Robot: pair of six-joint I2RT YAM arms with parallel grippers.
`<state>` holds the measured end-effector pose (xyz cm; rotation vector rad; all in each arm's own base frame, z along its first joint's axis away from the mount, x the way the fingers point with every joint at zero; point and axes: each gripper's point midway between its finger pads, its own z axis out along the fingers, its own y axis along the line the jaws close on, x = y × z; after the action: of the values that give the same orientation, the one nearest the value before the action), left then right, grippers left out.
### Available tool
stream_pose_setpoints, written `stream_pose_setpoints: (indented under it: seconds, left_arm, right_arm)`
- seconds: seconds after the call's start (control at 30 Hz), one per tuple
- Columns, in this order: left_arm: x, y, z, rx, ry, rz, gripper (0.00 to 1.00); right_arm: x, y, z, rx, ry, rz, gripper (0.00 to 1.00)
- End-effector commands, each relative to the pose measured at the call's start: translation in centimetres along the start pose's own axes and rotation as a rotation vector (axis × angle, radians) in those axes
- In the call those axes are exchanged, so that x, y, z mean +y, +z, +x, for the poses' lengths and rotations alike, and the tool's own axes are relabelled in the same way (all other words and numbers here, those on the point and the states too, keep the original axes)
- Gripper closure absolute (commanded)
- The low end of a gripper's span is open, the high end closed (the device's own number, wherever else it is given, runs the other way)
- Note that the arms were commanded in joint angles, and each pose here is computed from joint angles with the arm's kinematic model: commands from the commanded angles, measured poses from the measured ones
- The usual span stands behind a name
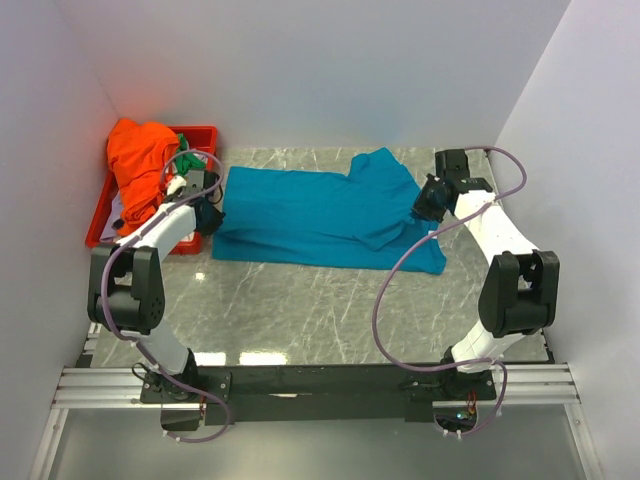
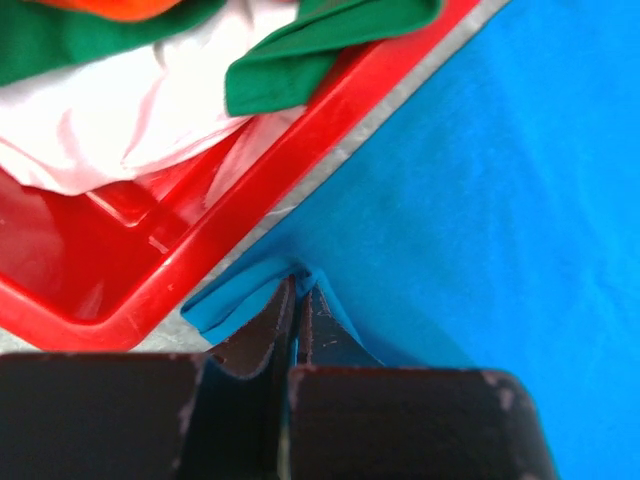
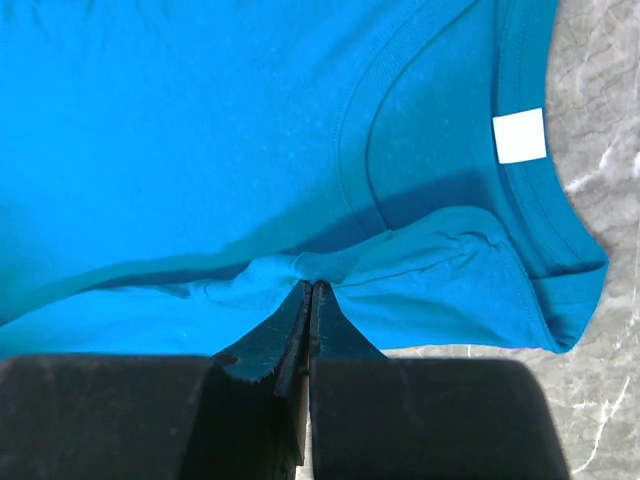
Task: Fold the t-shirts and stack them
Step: Fold the tshirt
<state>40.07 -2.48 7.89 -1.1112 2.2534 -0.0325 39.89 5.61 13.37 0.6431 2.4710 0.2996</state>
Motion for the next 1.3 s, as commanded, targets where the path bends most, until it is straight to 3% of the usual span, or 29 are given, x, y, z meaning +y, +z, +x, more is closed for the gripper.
stream_pose_setpoints:
  seconds: [0.0,0.47,0.53,0.73,0.77,0.87,0.9,0.93,1.07,1.27]
  left_arm:
    - [-1.8,-0.3,-1.6,-0.025,0.012,0.046,0.99]
    - [-4.0,1.3,-1.7,0.01,0.056,0.068,0.95]
    - [-4.4,1.6,-1.7,0.019,0.064,0.073,0.9]
    - [-5.1,1.1,-2.0,0.027,0.084,0.112,0.54]
    - [-5.3,0.9,-2.1,0.02,0.078,0.128,0.46]
    - [-5.0,-0.3,-2.1,0.008,0.072,0.154,0.39]
    - [-4.6,-0.7,-1.9,0.007,0.068,0.158,0.38]
    - [-4.6,-0.9,-1.6,0.016,0.066,0.173,0.38]
    - [-4.0,-1.5,-0.3,0.035,0.047,0.2,0.41]
    - [-2.9,-1.2,3.1,0.074,0.049,0.204,0.51]
  right_arm:
    - [0.7,-0.8,-2.0,-0.062,0.0,-0.05,1.0]
    - [-0.4,0.4,-2.1,-0.032,0.033,-0.058,1.0]
    - [-0.4,0.8,-1.9,-0.023,0.037,-0.06,1.0]
    - [-1.1,2.2,-1.9,0.007,0.064,-0.059,1.0]
    - [-1.1,2.4,-1.9,0.012,0.066,-0.059,0.95]
    - [-1.1,3.0,-2.1,0.02,0.07,-0.057,0.72]
    - [-1.1,3.2,-2.1,0.02,0.071,-0.055,0.63]
    - [-1.1,3.2,-2.1,0.022,0.074,-0.054,0.61]
    - [-0.4,2.5,-1.2,0.006,0.072,-0.091,0.6]
    - [1.8,3.8,5.0,0.068,0.017,-0.106,0.6]
